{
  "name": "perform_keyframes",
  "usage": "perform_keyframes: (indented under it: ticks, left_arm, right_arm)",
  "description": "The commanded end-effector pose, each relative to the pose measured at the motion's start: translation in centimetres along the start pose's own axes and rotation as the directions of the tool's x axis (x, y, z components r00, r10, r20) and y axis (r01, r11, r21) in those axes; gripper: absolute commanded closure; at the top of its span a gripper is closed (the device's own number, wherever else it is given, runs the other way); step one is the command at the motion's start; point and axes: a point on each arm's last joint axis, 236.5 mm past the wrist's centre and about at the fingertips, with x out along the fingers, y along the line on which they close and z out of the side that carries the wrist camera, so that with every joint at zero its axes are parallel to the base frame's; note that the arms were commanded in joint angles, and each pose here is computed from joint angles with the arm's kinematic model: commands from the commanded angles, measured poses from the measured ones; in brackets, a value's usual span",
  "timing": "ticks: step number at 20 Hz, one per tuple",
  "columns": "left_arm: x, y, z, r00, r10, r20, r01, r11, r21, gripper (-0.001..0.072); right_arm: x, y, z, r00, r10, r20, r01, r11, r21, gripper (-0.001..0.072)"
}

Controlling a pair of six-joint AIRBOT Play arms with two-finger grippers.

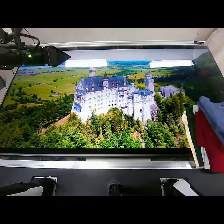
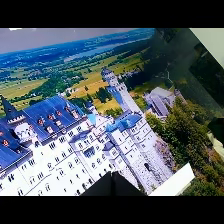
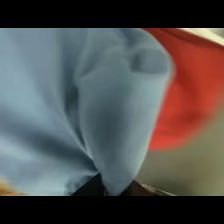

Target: Fold the shirts.

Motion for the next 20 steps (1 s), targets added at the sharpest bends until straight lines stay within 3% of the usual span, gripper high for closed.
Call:
perform_keyframes:
  ticks: [1, 3, 6, 7, 8, 9, 12, 14, 15, 16, 18, 19, 20]
  left_arm:
    - [0.0, 0.0, 0.1, 1.0, 0.001, 0.004, -0.001, 1.0, 0.01, 0.0678]
    - [-0.1, -0.1, 0.2, 1.0, 0.001, 0.005, -0.001, 1.0, 0.011, 0.0678]
    - [-0.1, -0.1, 0.2, 1.0, 0.001, 0.005, -0.001, 1.0, 0.011, 0.0678]
    - [-0.1, -0.1, 0.1, 1.0, 0.001, 0.004, -0.001, 1.0, 0.011, 0.0678]
    - [-0.1, -0.1, 0.1, 1.0, 0.0, 0.002, 0.0, 1.0, 0.011, 0.0678]
    - [-0.1, -0.1, 0.0, 1.0, -0.002, -0.001, 0.002, 1.0, 0.011, 0.0678]
    - [-1.0, -0.8, 0.8, 1.0, -0.001, 0.019, 0.001, 1.0, 0.017, 0.0679]
    - [-2.8, -1.0, 2.9, 0.996, 0.054, 0.065, -0.058, 0.996, 0.068, 0.0681]
    - [-4.1, 0.7, 4.0, 0.98, 0.181, 0.083, -0.188, 0.979, 0.08, 0.0681]
    - [-5.8, 3.7, 4.9, 0.927, 0.361, 0.1, -0.37, 0.925, 0.085, 0.0681]
    - [-9.2, 9.7, 4.9, 0.747, 0.657, 0.098, -0.664, 0.744, 0.076, 0.0679]
    - [-9.8, 11.5, 3.6, 0.693, 0.719, 0.05, -0.72, 0.69, 0.076, 0.0673]
    - [-9.3, 12.7, 0.9, 0.682, 0.73, -0.044, -0.726, 0.683, 0.081, 0.0591]
  right_arm:
    - [4.9, -3.0, -1.2, 0.992, -0.12, -0.05, 0.118, 0.992, -0.036, 0.0676]
    - [6.7, -2.4, -1.1, 0.994, -0.095, -0.049, 0.093, 0.995, -0.043, 0.0676]
    - [8.2, -4.9, -1.1, 0.979, -0.197, -0.048, 0.194, 0.979, -0.059, 0.0675]
    - [8.4, -4.5, -0.4, 0.983, -0.183, -0.018, 0.181, 0.982, -0.06, 0.0603]
    - [8.4, -4.2, 0.4, 0.986, -0.167, 0.015, 0.167, 0.984, -0.061, 0.0235]
    - [8.3, -3.9, 1.2, 0.987, -0.154, 0.047, 0.158, 0.983, -0.096, 0.0029]
    - [3.0, -2.7, 5.8, 0.96, -0.116, 0.254, 0.148, 0.983, -0.11, 0.0011]
    - [-5.7, 1.4, 11.4, 0.828, -0.011, 0.56, 0.145, 0.97, -0.194, 0.0019]
    - [-11.6, 5.7, 13.2, 0.702, 0.097, 0.706, 0.148, 0.95, -0.277, 0.0019]
    - [-16.6, 10.5, 13.3, 0.575, 0.223, 0.787, 0.141, 0.921, -0.364, 0.002]
    - [-23.0, 21.9, 8.6, 0.387, 0.511, 0.767, 0.104, 0.803, -0.587, 0.0037]
    - [-23.1, 26.5, 5.0, 0.381, 0.612, 0.693, 0.075, 0.726, -0.683, 0.005]
    - [-21.1, 30.6, 0.6, 0.446, 0.679, 0.584, 0.01, 0.648, -0.761, 0.0051]
